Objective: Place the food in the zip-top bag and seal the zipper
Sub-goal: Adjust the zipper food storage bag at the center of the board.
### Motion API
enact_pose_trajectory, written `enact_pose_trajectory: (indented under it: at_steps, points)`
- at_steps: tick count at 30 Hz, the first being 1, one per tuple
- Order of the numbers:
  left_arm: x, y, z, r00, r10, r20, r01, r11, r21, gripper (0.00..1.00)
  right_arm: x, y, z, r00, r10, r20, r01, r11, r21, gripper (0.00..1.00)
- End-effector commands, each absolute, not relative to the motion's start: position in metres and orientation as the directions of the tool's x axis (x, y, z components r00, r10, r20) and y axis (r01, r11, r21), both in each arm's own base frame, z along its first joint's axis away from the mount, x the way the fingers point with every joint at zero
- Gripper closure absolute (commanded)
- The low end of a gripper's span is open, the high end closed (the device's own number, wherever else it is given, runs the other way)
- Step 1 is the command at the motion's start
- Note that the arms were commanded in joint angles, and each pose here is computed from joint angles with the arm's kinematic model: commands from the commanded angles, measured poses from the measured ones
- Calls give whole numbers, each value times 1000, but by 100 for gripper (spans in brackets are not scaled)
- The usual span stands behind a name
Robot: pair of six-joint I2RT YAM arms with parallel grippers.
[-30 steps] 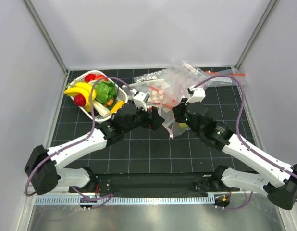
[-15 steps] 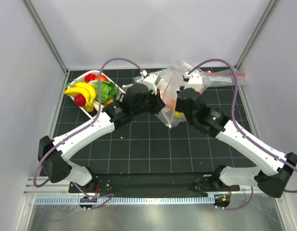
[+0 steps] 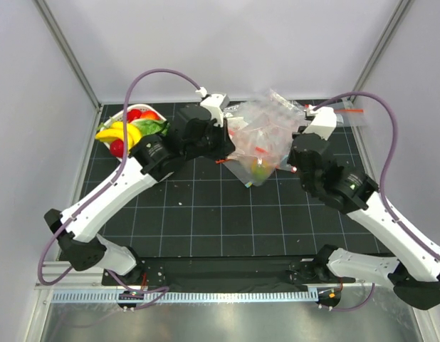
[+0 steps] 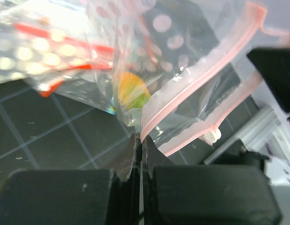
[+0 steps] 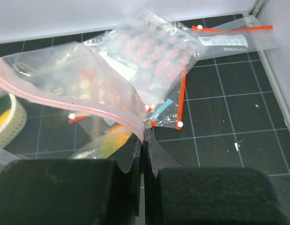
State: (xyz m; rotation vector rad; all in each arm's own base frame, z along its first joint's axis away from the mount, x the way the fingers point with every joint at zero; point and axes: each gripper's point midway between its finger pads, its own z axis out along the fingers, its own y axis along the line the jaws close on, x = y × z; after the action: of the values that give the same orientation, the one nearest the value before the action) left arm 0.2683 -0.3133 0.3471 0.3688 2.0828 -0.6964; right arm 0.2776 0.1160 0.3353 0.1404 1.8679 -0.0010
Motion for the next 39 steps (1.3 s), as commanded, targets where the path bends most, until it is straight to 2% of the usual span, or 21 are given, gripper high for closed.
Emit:
enact_pose_trajectory:
  at_steps: [1,5,6,7,9,11,14,15,16,19,22,27,30,32,35,39]
  points:
    - [243,-353,322,-670,88,-737,590,666,-457,100,268,86,364,-240,86,-967,179,983,44,99]
    - [236,-393,302,-736,109,-668,604,551,-576,100,265,90,372,-240,97,-966,142,988,64,99]
    - [242,-400,303,-723,78,-686,610,537,-582,100,268,93,364,-266,73,-961,141,989,36,99]
    - [244,-398,281,-746,82,-661,581,564,-586,100,271,96,358,-286,47,-957,141,990,7,98]
    - [257,-399,266,-729,47,-683,568,599,-565,96,286,111,331,-352,-21,-936,130,989,-72,99]
    - [266,-389,233,-742,48,-669,530,653,-541,87,293,128,307,-403,-41,-914,91,992,-84,99]
    - [280,-378,204,-747,27,-664,497,686,-531,80,303,153,277,-439,-43,-897,31,998,-63,99]
    - [281,-372,190,-759,31,-651,481,702,-526,75,306,158,273,-437,-32,-899,23,999,-47,99]
    - [287,-365,182,-763,22,-645,461,718,-522,58,307,164,265,-456,-41,-889,3,999,-47,99]
    - [297,-346,167,-757,-8,-654,425,754,-501,31,308,170,249,-482,-50,-875,-14,999,-50,99]
    - [303,-322,180,-695,-31,-719,413,801,-433,21,308,175,243,-485,-42,-874,-30,999,-32,99]
    - [304,-268,215,-563,-66,-824,348,885,-309,14,307,184,238,-472,-5,-882,-58,998,25,99]
    - [309,-224,233,-458,-104,-883,232,945,-232,1,306,182,240,-459,9,-889,-54,998,38,99]
    - [316,-196,243,-395,-162,-904,136,963,-232,0,305,181,239,-453,12,-891,-55,998,42,99]
    - [330,-165,228,-390,-256,-885,40,955,-294,0,303,179,242,-434,27,-901,-59,997,58,99]
    - [339,-127,220,-346,-300,-889,-109,954,-279,0,302,176,247,-414,42,-909,-57,996,72,98]
